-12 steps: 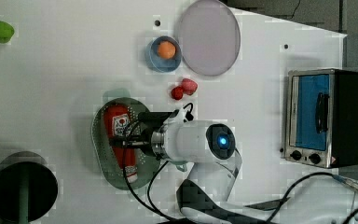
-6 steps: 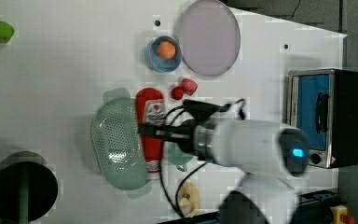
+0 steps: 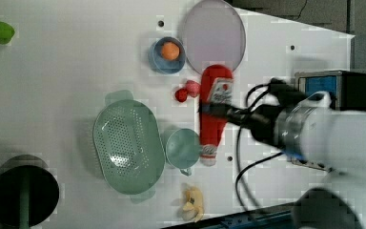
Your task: Pick ketchup from strainer and place it on the table
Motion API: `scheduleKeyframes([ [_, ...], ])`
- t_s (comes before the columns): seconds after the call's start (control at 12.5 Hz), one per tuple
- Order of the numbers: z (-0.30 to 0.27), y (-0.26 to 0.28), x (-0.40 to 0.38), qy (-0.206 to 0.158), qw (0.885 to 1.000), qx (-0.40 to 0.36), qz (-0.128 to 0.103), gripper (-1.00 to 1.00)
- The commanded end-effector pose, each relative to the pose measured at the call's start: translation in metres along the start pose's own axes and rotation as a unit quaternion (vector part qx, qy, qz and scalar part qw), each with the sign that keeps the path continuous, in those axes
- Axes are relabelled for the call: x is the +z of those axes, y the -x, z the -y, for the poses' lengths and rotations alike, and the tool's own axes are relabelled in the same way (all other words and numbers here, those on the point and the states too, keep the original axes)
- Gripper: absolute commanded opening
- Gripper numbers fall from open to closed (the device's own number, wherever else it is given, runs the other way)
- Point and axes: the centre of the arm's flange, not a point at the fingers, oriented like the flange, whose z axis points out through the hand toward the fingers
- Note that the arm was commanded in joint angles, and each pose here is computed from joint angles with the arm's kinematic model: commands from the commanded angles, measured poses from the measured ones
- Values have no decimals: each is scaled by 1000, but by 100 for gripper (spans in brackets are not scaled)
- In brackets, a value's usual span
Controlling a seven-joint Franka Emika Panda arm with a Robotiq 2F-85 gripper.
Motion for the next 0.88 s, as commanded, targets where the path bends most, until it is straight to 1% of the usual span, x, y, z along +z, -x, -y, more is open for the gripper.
scheduleKeyframes([
  [0.08, -98, -76, 23, 38, 993, 106, 32, 12],
  [0.24, -145, -103, 26, 45, 987, 149, 32, 12],
  [0.4, -193, -121, 35, 55, 979, 194, 38, 12],
  [0.56, -235, -129, 54, 66, 972, 220, 52, 12],
  [0.64, -251, -132, 64, 70, 970, 224, 58, 12],
  [0.8, -276, -133, 88, 75, 967, 235, 69, 12],
  [0.88, -285, -130, 104, 81, 964, 241, 80, 12],
])
